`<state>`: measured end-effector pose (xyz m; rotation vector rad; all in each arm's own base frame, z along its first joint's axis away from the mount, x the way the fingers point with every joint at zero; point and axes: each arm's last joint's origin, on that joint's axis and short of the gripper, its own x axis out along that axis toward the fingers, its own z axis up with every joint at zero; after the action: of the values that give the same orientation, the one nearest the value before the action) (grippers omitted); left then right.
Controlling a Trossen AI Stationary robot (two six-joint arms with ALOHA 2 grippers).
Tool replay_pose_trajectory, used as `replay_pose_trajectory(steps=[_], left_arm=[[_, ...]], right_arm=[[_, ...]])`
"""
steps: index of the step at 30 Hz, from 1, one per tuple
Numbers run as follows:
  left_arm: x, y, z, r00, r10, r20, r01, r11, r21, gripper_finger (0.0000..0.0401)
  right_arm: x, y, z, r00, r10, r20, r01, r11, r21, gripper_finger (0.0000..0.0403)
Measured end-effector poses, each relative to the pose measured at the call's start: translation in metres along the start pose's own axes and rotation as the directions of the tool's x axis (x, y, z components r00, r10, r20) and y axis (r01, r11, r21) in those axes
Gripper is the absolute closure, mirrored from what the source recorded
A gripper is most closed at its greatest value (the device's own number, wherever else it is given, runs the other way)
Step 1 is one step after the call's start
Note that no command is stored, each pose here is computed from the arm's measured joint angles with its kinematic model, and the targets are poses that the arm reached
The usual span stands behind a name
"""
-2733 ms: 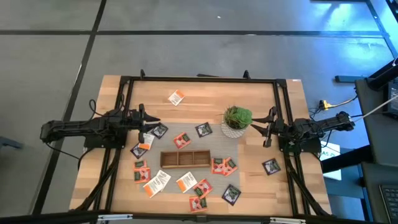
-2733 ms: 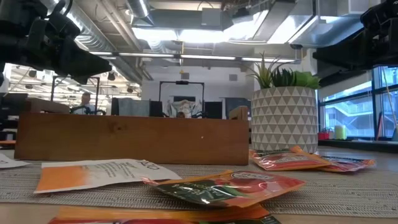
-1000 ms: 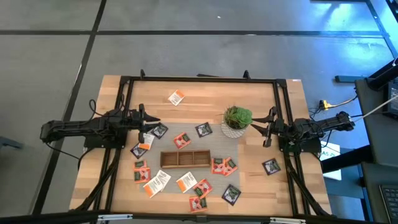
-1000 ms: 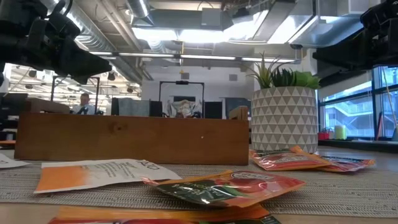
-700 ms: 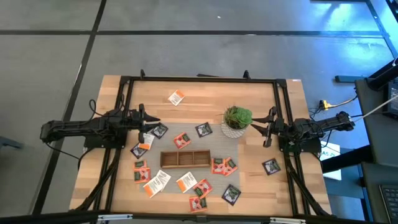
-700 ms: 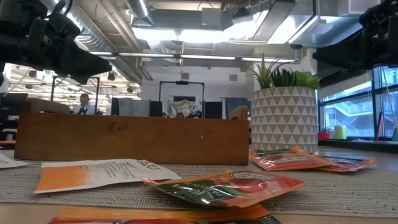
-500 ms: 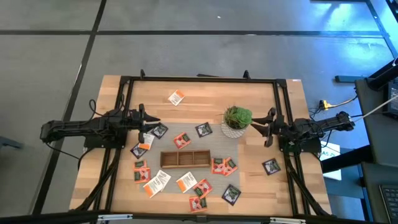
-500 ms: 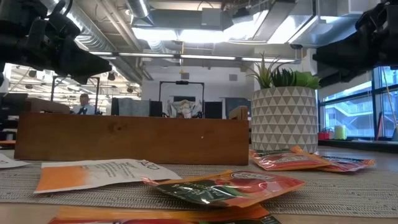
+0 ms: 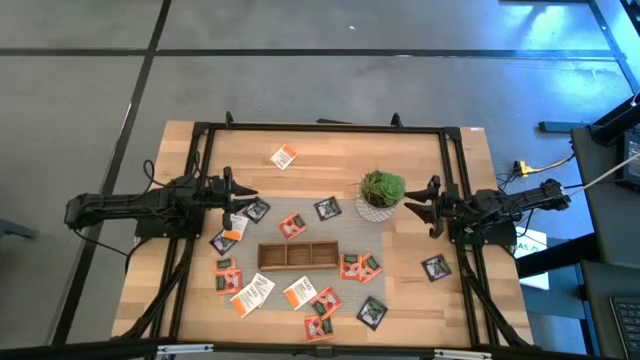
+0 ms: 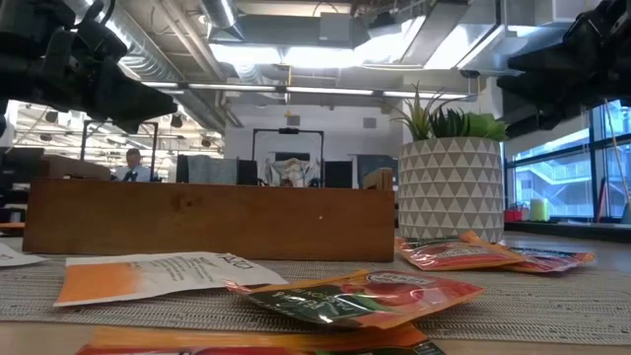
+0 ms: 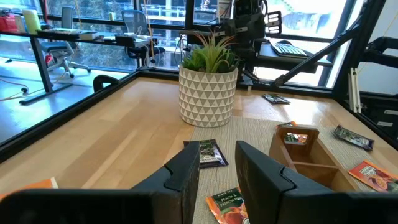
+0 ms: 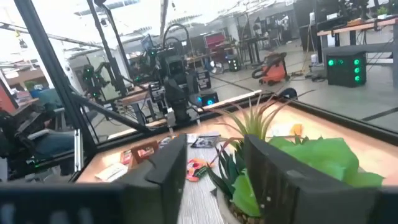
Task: Pick & Place Tea
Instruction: Put the orange tea bag into the right section of the wooden organizer
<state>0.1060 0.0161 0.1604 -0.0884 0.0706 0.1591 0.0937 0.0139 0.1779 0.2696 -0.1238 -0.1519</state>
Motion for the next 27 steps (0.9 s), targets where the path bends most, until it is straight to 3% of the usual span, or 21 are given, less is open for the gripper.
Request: replay_pose_trajectory(steps=[7,10,22,27], left_arm=[[0.0000,0.0001,-0.0001,1.000,0.003,0.000,-0.003,1.000,0.008,0.0301],[0.0000,0.0005,0.0001,1.000,0.018,0.002,-0.018,0.999,0.030,0.0301],[0.0000,0.0005,0.0000,1.000,0.019,0.002,-0.019,1.000,0.018,0.0301],[0.0000,0.0005,0.0003,1.000,0.018,0.005,-0.018,1.000,-0.001,0.0301]], right_arm=[[0.0000,-0.0012,0.0005,0.999,-0.044,0.012,0.044,0.999,0.006,0.0149],[0.0000,-0.0012,0.0005,0.999,-0.043,0.012,0.042,0.996,0.083,0.0134],[0.0000,-0.0019,-0.0015,0.999,-0.054,-0.005,0.054,0.994,0.096,0.0134],[-0.0001,0.0018,-0.0023,0.997,0.072,-0.036,-0.068,0.993,0.097,0.0134]])
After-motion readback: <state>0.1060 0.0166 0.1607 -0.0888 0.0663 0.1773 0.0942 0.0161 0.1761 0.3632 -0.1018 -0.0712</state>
